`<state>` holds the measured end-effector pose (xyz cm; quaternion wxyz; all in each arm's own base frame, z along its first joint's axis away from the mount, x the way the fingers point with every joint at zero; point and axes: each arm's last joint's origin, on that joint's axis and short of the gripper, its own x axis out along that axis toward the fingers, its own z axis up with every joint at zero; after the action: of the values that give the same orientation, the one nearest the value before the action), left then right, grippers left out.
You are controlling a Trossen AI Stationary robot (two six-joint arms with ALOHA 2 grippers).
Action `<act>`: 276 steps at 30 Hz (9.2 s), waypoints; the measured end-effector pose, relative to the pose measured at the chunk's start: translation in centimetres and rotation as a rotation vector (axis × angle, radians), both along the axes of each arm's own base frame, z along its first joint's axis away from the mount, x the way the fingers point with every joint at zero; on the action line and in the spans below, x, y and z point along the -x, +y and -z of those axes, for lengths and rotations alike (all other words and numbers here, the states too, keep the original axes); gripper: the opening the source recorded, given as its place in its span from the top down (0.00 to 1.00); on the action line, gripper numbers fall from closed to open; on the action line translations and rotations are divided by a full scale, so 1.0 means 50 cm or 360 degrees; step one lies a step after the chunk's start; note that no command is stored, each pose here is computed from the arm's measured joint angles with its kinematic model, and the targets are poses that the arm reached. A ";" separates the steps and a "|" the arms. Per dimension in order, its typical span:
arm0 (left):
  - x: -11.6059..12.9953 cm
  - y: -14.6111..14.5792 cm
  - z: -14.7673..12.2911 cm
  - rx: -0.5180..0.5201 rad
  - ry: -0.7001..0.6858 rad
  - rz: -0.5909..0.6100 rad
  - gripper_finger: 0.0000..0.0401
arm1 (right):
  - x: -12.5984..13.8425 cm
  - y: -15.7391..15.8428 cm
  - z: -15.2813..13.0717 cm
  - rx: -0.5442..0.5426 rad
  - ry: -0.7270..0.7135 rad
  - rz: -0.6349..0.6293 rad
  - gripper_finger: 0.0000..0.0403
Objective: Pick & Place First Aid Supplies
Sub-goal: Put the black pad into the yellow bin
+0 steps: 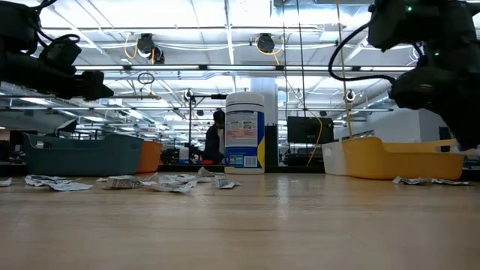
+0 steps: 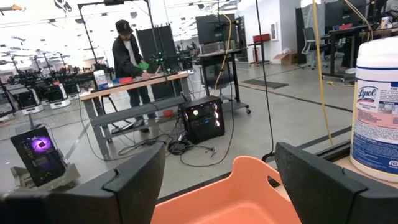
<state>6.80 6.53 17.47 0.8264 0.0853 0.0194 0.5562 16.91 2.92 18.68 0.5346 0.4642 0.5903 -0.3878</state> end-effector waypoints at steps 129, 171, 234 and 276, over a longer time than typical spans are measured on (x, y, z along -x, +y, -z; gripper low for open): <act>0.000 0.000 0.000 0.0001 0.0001 0.0001 0.23 | 0.053 -0.061 0.112 -0.0205 0.0277 -0.1015 0.66; 0.000 0.000 0.000 0.0000 0.0000 0.0000 0.23 | 0.005 -0.121 -0.060 0.0174 -0.0008 0.0423 1.00; 0.000 0.000 0.000 0.0000 0.0000 0.0000 0.23 | 0.048 -0.264 -0.080 0.0156 -0.0122 0.0522 0.57; 0.000 0.000 0.000 0.0000 0.0000 0.0000 0.23 | 0.060 -0.086 0.102 0.0180 0.0093 0.0063 0.65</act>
<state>6.80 6.53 17.46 0.8264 0.0853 0.0196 0.5562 13.91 -1.38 13.56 0.5347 0.4332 0.5736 -0.4444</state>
